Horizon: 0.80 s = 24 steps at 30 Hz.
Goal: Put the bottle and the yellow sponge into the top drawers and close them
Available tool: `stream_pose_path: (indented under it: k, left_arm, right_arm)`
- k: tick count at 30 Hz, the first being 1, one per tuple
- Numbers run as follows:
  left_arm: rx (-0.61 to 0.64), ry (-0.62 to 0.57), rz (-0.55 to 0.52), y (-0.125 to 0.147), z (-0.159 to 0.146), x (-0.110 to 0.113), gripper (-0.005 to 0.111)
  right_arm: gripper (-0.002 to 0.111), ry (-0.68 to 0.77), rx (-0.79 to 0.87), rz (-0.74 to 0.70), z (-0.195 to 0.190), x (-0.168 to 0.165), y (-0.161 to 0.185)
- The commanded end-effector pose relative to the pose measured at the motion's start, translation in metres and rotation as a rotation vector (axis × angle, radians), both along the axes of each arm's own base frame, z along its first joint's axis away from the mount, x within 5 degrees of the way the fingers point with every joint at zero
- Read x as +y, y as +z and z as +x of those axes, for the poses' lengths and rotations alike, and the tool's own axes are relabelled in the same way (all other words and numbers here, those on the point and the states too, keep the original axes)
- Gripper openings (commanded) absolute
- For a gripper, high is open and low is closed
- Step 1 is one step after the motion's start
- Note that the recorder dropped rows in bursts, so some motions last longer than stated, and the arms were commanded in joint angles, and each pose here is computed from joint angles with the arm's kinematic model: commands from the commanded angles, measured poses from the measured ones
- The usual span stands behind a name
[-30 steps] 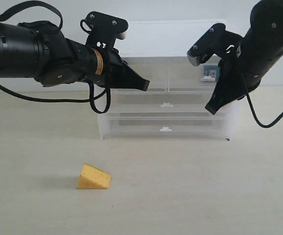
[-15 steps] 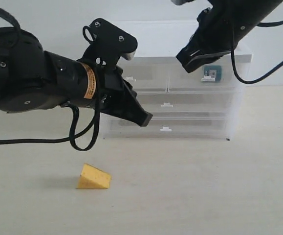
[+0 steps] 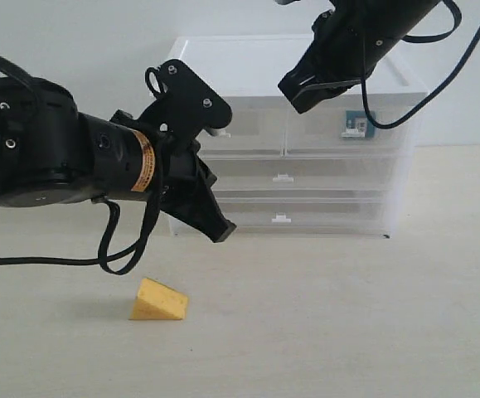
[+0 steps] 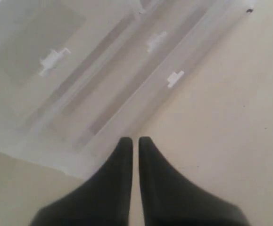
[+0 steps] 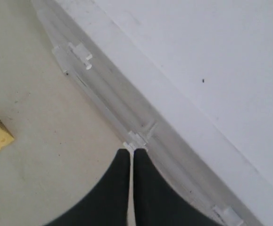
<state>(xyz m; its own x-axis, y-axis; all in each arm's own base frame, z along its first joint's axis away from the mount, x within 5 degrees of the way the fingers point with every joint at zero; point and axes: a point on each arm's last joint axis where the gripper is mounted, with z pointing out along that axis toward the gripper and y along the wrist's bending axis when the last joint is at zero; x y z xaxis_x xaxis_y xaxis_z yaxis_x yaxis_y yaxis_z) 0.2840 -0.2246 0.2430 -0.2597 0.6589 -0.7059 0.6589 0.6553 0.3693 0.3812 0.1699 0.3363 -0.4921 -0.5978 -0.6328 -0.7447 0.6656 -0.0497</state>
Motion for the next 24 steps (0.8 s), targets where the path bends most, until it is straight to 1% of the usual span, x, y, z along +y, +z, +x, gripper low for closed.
stream_pose_path:
  k: [1, 5, 6, 8, 10, 12, 14, 16, 18, 19, 20, 21, 24]
  left_arm:
    - [-0.032, -0.020, 0.041, 0.000, 0.002, 0.003, 0.004]
    - [-0.080, -0.040, 0.048, 0.010, 0.003, 0.007, 0.004]
    - [-0.094, -0.042, 0.022, 0.015, 0.004, 0.009, 0.004]
    - [-0.118, -0.046, -0.029, 0.024, 0.009, 0.017, 0.004]
    - [-0.139, -0.017, -0.078, 0.033, 0.016, 0.030, 0.004]
    - [-0.159, 0.019, -0.148, 0.044, 0.022, 0.044, 0.004]
    - [-0.180, 0.025, -0.244, 0.055, 0.025, 0.054, 0.004]
    - [-0.211, -0.005, -0.353, 0.068, 0.026, 0.061, 0.004]
    - [-0.250, -0.058, -0.431, 0.079, 0.028, 0.064, 0.004]
    - [-0.266, -0.063, -0.444, 0.083, 0.031, 0.065, 0.004]
    - [-0.272, -0.051, -0.446, 0.085, 0.036, 0.068, 0.004]
    - [-0.263, -0.013, -0.458, 0.085, 0.042, 0.072, 0.004]
    - [-0.186, 0.111, -0.552, 0.080, 0.060, 0.082, 0.004]
  right_arm:
    - [0.000, 0.003, -0.013, -0.003, 0.002, -0.002, 0.002]
    - [0.000, -0.008, -0.025, -0.005, -0.008, -0.007, 0.016]
    - [0.000, -0.029, -0.026, 0.018, -0.010, -0.007, 0.016]
    - [0.000, -0.099, -0.077, 0.083, -0.014, -0.009, 0.018]
    - [0.000, -0.137, -0.154, 0.122, -0.019, -0.008, 0.016]
    - [0.000, -0.148, -0.221, 0.146, -0.029, -0.004, 0.011]
    - [0.000, -0.150, -0.274, 0.169, -0.039, 0.001, 0.005]
    - [0.000, -0.158, -0.308, 0.193, -0.051, 0.006, -0.005]
    - [0.000, -0.201, -0.331, 0.244, -0.060, 0.009, -0.018]
    - [0.000, -0.220, -0.349, 0.267, -0.063, 0.010, -0.023]
    - [0.000, -0.253, -0.351, 0.304, -0.068, 0.009, -0.031]
    - [0.000, -0.284, -0.352, 0.338, -0.072, 0.010, -0.039]
    - [0.000, -0.361, -0.355, 0.427, -0.087, 0.012, -0.065]
